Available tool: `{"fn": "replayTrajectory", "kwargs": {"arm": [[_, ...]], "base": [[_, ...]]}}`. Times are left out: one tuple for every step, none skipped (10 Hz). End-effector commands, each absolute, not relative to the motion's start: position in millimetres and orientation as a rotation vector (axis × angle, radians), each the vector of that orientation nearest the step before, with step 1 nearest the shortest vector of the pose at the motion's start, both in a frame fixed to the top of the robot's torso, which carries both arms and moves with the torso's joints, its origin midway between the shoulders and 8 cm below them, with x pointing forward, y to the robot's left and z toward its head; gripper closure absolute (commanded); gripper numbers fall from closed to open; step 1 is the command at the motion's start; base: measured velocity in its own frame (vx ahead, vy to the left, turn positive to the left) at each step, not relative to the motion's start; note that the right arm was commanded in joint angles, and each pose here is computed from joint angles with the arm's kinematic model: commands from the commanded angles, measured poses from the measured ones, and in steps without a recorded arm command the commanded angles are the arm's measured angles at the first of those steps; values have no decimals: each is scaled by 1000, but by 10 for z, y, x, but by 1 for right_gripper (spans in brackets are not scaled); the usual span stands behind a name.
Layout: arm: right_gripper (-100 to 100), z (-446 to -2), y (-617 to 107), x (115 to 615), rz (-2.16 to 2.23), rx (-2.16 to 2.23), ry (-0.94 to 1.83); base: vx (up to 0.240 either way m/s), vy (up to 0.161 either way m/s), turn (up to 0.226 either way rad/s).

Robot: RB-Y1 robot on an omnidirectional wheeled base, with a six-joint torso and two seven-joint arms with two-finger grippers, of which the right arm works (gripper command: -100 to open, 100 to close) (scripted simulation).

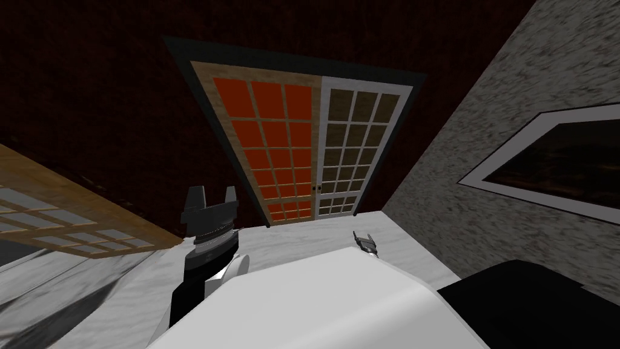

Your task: Pull the door open

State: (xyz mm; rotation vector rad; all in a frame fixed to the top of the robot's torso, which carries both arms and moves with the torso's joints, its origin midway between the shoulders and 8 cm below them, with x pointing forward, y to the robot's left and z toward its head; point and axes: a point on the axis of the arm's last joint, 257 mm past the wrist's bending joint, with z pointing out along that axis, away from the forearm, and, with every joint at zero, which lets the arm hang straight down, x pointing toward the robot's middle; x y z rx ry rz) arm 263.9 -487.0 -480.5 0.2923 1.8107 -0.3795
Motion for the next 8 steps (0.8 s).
{"fn": "replayTrajectory", "kwargs": {"arm": [[-100,-4779,-4861,2733,-390,308,1797],[-100,-4754,-4830,2818,-387,310,1786],[-100,-4724,-4789,2910,-380,309,1773],[-100,-4700,-4758,2979,-375,309,1764],[-100,-4655,-4697,3102,-363,305,1747],[-100,-4614,-4642,3206,-352,301,1733],[-100,-4614,-4642,3206,-352,301,1733],[-100,-4614,-4642,3206,-352,301,1733]], "base": [[144,-44,238],[194,-46,185],[195,-20,136],[156,-14,109],[191,-32,157],[203,-29,166],[124,-16,28],[34,3,-28]]}}
